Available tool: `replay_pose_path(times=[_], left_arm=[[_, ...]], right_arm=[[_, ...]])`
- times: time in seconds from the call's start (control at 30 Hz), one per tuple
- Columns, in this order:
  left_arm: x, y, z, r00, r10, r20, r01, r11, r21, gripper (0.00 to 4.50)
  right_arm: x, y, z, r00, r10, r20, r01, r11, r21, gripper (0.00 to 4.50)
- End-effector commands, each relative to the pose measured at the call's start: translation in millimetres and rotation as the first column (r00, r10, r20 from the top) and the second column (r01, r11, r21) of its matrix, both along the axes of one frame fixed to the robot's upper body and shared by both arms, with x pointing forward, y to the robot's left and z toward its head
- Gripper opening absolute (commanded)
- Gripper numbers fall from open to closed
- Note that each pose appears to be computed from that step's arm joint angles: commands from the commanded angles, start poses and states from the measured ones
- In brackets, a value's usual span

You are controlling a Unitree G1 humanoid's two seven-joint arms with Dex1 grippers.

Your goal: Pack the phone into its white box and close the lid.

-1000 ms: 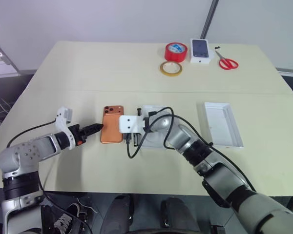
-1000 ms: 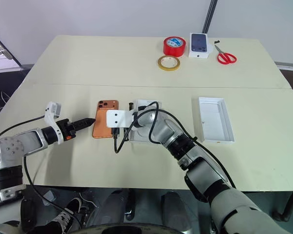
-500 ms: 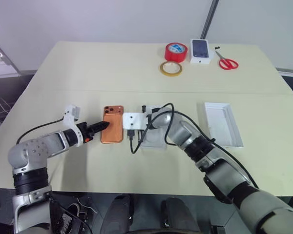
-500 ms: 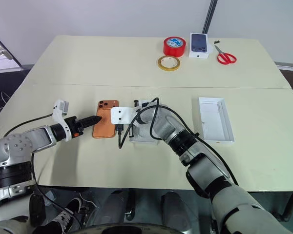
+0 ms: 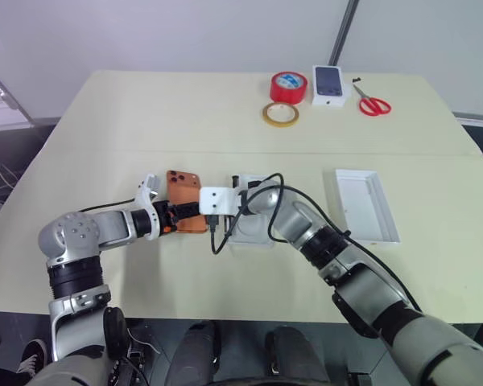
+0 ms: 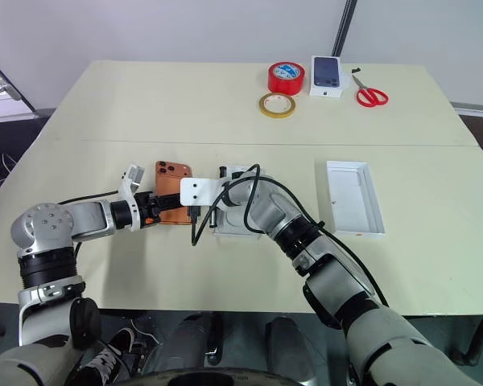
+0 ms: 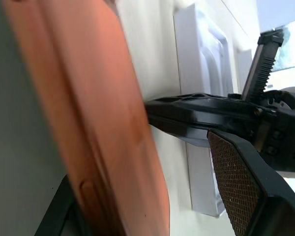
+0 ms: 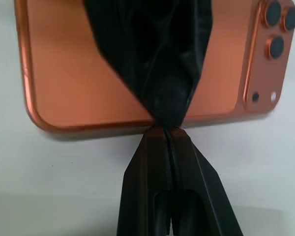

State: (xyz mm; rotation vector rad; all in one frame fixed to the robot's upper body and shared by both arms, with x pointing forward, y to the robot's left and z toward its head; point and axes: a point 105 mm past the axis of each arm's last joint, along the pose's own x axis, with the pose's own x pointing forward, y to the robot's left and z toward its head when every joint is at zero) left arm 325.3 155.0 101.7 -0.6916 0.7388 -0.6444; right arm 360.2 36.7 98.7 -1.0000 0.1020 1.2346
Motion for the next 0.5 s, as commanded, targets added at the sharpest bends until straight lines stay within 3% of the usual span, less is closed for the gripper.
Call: replay_pose_path(times=[0.03,0.47,0.5], left_arm=[[-2.8,6.2,-5.0,1.0,0.021,-0.016,-0.021,1.0,-0.011,2.87],[-11.7,32.5,-2.0,0.997,0.069,-0.022,-0.07,0.997,-0.046,2.87],[-12.8,31.2,-0.4,0.998,0.062,-0.018,-0.063,0.996,-0.061,2.62]], right_arm=[[-3.2,-0.4,-5.3,1.0,0.003,-0.015,-0.003,1.0,-0.007,0.07],[-4.4,-0.6,-5.3,1.0,0.006,-0.016,-0.006,1.0,-0.005,0.07],[-4.6,-0.4,-5.3,1.0,0.009,-0.012,-0.009,1.0,-0.007,0.02]])
